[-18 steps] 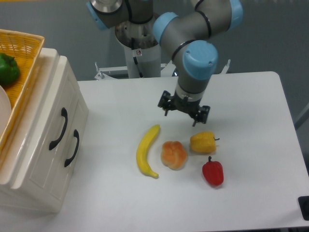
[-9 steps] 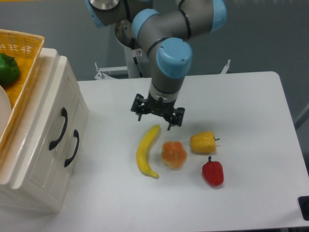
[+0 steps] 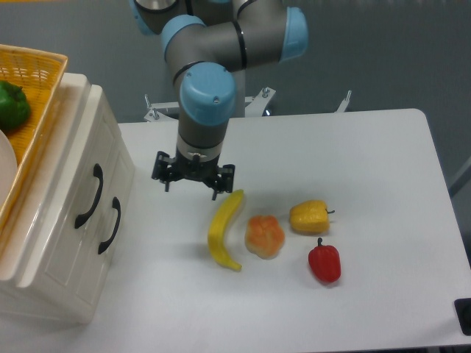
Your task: Slide open the top white drawer
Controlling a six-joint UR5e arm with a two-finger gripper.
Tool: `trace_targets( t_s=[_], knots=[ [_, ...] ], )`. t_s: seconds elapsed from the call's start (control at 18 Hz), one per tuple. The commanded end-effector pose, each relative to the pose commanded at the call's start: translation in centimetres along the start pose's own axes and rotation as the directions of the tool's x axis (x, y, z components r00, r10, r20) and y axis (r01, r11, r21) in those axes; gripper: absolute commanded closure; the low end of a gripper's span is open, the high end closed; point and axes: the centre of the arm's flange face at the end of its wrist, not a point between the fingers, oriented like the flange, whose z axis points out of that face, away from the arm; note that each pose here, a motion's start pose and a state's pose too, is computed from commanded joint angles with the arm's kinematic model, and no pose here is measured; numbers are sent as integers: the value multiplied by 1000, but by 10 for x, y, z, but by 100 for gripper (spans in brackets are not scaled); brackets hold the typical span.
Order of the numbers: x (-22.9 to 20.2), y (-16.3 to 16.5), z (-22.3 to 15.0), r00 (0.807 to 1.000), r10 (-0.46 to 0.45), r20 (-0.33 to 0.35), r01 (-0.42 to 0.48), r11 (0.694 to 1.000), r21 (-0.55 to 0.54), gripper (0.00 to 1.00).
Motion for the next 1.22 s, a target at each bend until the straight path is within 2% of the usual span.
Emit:
trace_targets(
  t_s=[0.17,0.5,0.83,1.22],
  knots=[
    [6,0,-2,1000,5,-1,-5,1000,2,0],
    [15,-10,-9,997,-25,-67,27,999,28,0],
    [27,-19,-13,993,-6,-118,13,998,57,0],
    [42,-22,-3,990,13,-142,-7,999,45,0]
  ],
)
